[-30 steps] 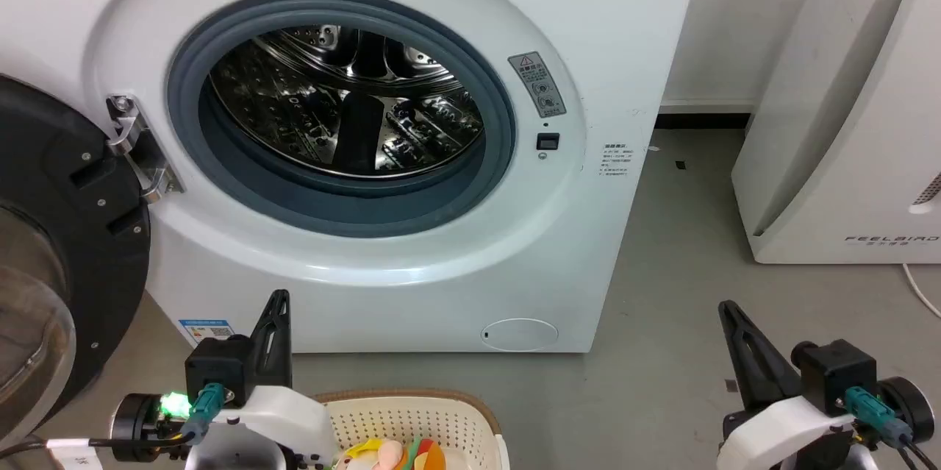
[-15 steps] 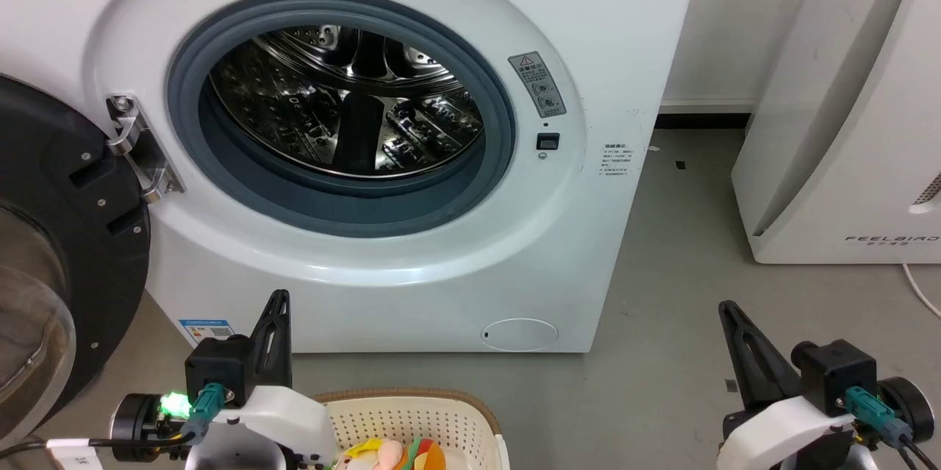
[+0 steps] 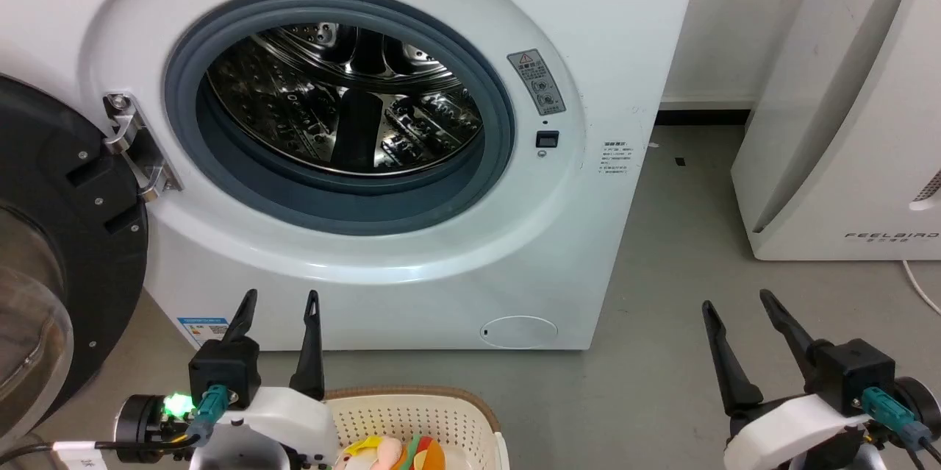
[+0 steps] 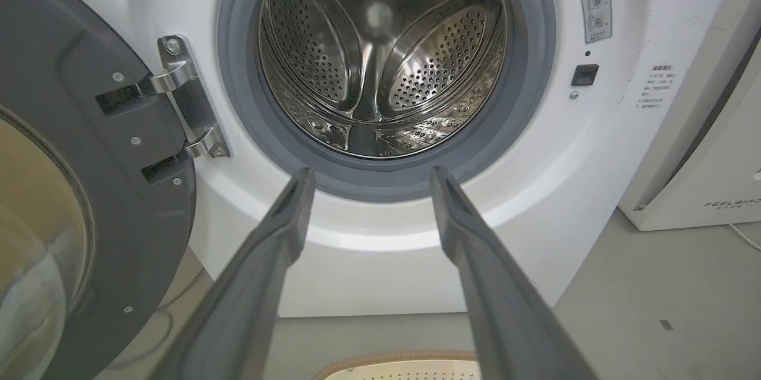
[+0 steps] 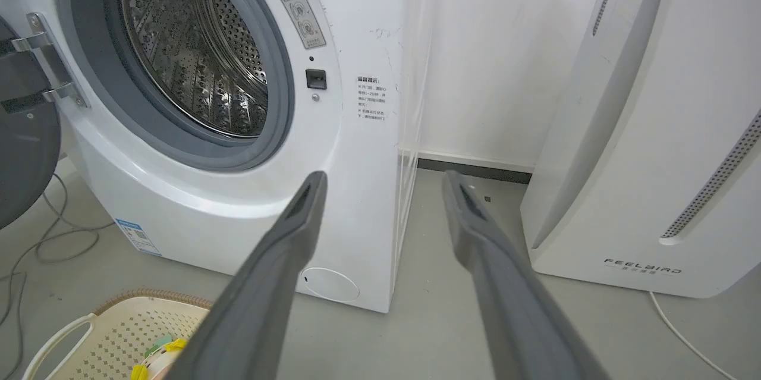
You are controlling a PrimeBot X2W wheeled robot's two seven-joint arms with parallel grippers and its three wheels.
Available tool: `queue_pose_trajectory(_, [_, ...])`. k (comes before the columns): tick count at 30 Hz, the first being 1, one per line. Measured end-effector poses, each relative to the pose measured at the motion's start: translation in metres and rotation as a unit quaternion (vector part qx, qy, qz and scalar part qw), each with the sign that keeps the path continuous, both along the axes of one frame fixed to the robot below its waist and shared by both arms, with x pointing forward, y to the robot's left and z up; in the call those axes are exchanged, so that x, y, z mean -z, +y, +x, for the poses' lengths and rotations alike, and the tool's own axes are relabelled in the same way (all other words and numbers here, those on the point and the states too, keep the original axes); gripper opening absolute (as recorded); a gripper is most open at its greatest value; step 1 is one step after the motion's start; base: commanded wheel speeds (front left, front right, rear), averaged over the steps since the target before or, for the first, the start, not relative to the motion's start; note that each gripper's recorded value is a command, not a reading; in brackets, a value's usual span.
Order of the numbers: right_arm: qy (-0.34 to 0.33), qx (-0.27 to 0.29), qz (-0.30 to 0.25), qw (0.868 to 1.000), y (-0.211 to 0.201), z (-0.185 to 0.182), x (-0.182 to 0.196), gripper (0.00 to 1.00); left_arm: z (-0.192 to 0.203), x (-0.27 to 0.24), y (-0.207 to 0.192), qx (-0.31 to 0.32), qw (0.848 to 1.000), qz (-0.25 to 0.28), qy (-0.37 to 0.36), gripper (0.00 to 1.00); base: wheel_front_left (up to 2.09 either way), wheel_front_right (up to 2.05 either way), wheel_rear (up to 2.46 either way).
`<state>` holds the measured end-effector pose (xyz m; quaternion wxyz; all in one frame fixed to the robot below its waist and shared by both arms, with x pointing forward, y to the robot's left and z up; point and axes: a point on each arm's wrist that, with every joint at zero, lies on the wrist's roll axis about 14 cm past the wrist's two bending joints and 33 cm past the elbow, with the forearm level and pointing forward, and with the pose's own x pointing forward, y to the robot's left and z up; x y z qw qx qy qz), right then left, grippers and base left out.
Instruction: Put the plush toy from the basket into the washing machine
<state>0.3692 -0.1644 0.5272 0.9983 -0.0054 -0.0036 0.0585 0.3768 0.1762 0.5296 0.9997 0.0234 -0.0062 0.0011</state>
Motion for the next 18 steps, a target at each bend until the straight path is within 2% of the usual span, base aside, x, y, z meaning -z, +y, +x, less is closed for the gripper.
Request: queue_pose_trajectory(18, [-0.009, 0.012, 0.029, 0.999, -0.008, 0.005, 0.0, 1.0, 0.018, 0.049, -0.017, 0.026, 0.997, 0.004, 0.066, 1.0, 0.0, 0.0, 0.0])
